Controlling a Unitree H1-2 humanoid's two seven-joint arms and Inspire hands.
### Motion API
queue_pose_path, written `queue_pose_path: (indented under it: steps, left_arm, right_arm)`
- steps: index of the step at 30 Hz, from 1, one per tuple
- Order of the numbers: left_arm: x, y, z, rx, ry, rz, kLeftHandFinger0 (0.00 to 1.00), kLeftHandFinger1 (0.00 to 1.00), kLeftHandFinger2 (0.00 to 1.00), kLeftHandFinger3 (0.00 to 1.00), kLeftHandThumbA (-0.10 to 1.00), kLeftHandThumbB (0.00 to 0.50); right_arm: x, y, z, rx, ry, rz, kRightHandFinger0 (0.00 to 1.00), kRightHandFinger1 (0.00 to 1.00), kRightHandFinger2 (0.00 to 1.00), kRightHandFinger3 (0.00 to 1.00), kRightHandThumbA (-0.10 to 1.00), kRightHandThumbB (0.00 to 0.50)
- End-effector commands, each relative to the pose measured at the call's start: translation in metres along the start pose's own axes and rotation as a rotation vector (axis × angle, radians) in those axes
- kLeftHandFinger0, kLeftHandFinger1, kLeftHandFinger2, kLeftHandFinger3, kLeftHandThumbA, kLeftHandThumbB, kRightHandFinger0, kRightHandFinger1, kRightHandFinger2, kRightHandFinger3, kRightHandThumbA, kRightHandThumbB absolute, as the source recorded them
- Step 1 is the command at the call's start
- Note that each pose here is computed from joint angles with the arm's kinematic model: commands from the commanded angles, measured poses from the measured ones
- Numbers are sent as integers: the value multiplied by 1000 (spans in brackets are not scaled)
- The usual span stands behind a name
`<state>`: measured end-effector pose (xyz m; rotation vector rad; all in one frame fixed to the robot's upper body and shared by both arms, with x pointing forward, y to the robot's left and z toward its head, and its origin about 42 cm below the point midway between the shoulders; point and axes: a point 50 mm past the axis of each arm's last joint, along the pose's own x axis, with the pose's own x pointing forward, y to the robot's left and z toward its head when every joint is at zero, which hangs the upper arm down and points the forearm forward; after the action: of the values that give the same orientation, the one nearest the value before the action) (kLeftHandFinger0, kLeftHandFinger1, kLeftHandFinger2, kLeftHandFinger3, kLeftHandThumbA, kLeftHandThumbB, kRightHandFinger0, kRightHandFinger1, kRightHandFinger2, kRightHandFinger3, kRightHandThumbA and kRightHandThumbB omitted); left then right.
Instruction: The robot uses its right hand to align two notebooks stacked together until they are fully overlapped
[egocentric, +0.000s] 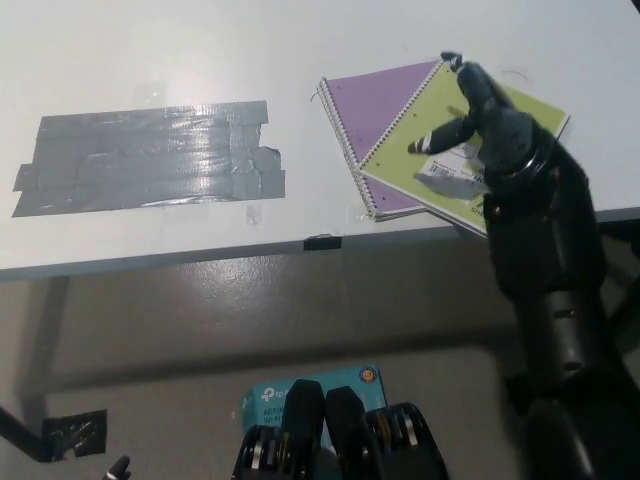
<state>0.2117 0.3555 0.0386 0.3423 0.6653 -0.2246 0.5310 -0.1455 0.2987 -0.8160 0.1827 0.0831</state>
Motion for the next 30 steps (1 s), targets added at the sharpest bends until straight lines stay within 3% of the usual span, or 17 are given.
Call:
queue_pose_path:
  steps: [1, 4, 10, 13, 17, 24, 26, 30]
  left_arm:
    - [-3, 4, 4, 50, -19, -18, 601, 534, 615, 1000, 1000, 500]
    - [-5, 1, 3, 48, -16, -19, 611, 540, 626, 1000, 1000, 500]
    - [-5, -5, 2, 50, -16, -38, 623, 565, 648, 1000, 1000, 500]
    - [-5, -7, 1, 57, -19, -44, 583, 538, 631, 1000, 1000, 500]
    - [-4, -8, 0, 54, -20, -50, 570, 514, 608, 1000, 1000, 500]
    - [-3, -13, -3, 42, -25, -60, 679, 569, 629, 1000, 1000, 500]
    - [-3, -14, -3, 34, -25, -63, 649, 558, 638, 1000, 1000, 500]
    - [-1, -15, -4, 27, -33, -69, 687, 583, 649, 1000, 1000, 500]
  right_arm:
    - [-1, -15, 10, -133, 52, -212, 1000, 1000, 1000, 1000, 1000, 263]
    - [-1, -8, 5, -222, 49, -204, 1000, 1000, 1000, 1000, 1000, 222]
    - [-5, 6, -2, -353, 39, -180, 1000, 1000, 1000, 1000, 1000, 238]
    - [-6, 12, -2, -378, 27, -212, 1000, 1000, 1000, 1000, 1000, 225]
    - [-5, 21, -3, -335, 12, -296, 1000, 1000, 1000, 1000, 1000, 242]
    - [-8, 44, -20, -289, 32, -312, 1000, 1000, 1000, 1000, 1000, 209]
    - [-8, 48, -25, -267, 42, -311, 1000, 1000, 1000, 1000, 1000, 210]
    - [-9, 65, -46, -269, 80, -293, 1000, 1000, 1000, 1000, 1000, 238]
